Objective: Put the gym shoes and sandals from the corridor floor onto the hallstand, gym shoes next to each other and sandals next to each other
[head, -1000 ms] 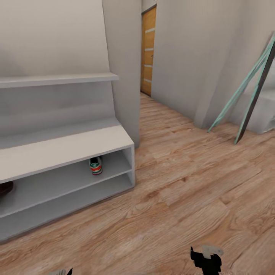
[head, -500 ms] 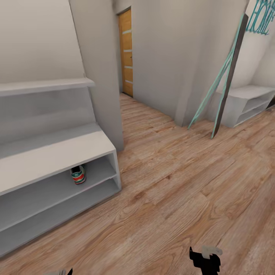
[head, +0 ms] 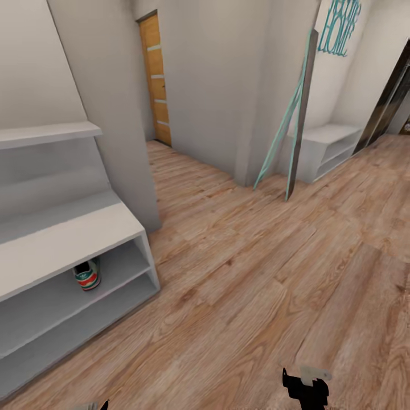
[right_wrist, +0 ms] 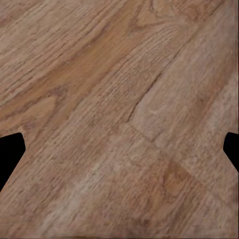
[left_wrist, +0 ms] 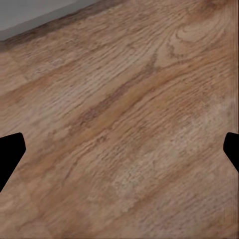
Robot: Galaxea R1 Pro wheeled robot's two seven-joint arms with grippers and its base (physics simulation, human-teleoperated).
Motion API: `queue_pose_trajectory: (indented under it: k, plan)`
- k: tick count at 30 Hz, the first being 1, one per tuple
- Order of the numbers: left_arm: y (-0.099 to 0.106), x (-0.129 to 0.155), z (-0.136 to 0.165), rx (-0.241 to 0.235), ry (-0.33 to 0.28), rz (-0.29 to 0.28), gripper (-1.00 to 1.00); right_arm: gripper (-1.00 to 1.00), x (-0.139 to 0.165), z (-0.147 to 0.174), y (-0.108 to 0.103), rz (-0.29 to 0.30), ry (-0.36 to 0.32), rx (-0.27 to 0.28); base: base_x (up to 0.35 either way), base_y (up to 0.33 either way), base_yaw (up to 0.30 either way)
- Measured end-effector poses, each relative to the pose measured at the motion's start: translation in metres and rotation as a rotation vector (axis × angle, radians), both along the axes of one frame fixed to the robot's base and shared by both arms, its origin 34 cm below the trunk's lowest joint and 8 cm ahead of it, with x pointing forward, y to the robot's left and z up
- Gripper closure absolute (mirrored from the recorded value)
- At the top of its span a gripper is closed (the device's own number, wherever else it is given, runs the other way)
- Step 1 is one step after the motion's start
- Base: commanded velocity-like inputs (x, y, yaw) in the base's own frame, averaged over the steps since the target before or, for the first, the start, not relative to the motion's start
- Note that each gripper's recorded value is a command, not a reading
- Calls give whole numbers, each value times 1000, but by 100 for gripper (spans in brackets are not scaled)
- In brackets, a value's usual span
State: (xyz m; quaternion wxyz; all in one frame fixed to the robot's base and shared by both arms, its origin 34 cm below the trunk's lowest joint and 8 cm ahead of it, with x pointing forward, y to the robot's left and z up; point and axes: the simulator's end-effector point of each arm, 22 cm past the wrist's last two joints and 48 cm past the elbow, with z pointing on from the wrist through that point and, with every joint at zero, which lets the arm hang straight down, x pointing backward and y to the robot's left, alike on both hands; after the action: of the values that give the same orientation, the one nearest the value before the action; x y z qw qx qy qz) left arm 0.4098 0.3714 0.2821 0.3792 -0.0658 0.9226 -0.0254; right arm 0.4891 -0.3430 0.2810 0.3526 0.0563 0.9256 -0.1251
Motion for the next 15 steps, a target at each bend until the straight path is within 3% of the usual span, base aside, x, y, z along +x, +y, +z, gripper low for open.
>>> queue_pose_trajectory:
  k: [15]
  plan:
    - [0,-1,-1,0,3,-2,-100,-100,0,0,-1,0,0,-1,0,0,-300]
